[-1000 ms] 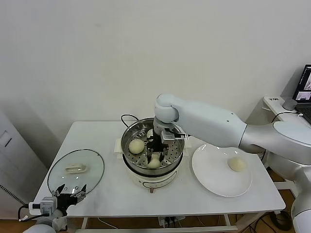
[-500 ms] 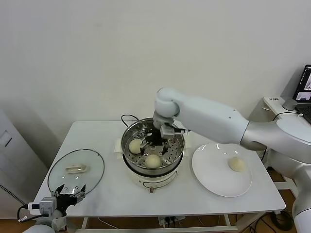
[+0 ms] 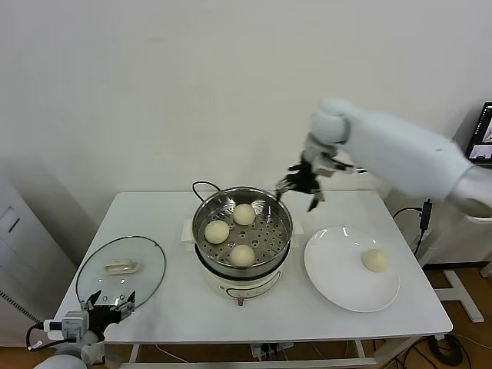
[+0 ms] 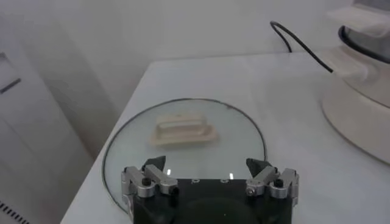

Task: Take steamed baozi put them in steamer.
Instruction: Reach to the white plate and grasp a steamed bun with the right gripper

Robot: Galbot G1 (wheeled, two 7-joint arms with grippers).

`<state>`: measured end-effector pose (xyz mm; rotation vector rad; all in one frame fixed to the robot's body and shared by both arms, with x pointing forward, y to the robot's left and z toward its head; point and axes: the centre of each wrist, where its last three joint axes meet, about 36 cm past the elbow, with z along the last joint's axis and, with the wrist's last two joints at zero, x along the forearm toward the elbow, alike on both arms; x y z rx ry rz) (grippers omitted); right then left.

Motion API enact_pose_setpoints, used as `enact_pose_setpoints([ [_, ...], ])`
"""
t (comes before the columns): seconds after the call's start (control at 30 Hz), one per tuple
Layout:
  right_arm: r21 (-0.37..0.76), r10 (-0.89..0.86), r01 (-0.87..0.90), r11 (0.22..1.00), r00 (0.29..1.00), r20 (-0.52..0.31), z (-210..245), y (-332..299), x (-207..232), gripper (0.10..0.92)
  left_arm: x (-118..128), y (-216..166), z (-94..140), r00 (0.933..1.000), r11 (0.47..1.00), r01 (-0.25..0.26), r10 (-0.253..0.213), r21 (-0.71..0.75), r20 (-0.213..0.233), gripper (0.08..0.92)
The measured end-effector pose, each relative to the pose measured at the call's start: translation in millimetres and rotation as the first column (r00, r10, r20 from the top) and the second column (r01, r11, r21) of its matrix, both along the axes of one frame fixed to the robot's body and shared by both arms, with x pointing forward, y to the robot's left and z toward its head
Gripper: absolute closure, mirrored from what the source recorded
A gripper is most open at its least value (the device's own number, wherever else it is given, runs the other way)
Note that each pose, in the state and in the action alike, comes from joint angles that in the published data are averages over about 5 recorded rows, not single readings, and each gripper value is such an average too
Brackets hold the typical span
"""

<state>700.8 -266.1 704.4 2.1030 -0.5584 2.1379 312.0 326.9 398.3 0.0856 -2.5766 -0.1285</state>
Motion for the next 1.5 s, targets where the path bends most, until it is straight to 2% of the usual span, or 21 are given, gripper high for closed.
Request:
enact_pose_setpoints([
  [0.13,-0.001,-0.228,0.228,0.974,0.973,-0.027,-10,-64,-4,0.200,0,0,1,1.0000,1.000,0.002,-0.002,0.000,0.002,0.177],
  [0.27,-0.002,-0.428,0.429,0.903,0.902,-0.050,-27,-119,-13,0.200,-1,-1,1,1.0000,1.000,0.003,-0.003,-0.001,0.002,0.177],
  [0.5,-0.006,-0.630,0.632,0.775,0.772,-0.084,-65,-180,-26,0.200,0,-1,2,1.0000,1.000,0.004,-0.004,-0.002,0.003,0.177],
  [0.9,-0.018,-0.755,0.759,0.651,0.646,-0.112,-136,-215,-31,0.200,-2,-2,1,1.0000,1.000,0.004,-0.004,-0.004,-0.001,0.177],
  [1.5,-0.051,-0.809,0.809,0.586,0.580,-0.094,-213,-211,-25,0.200,-4,-2,0,1.0000,1.000,0.005,-0.005,-0.005,-0.007,0.177],
])
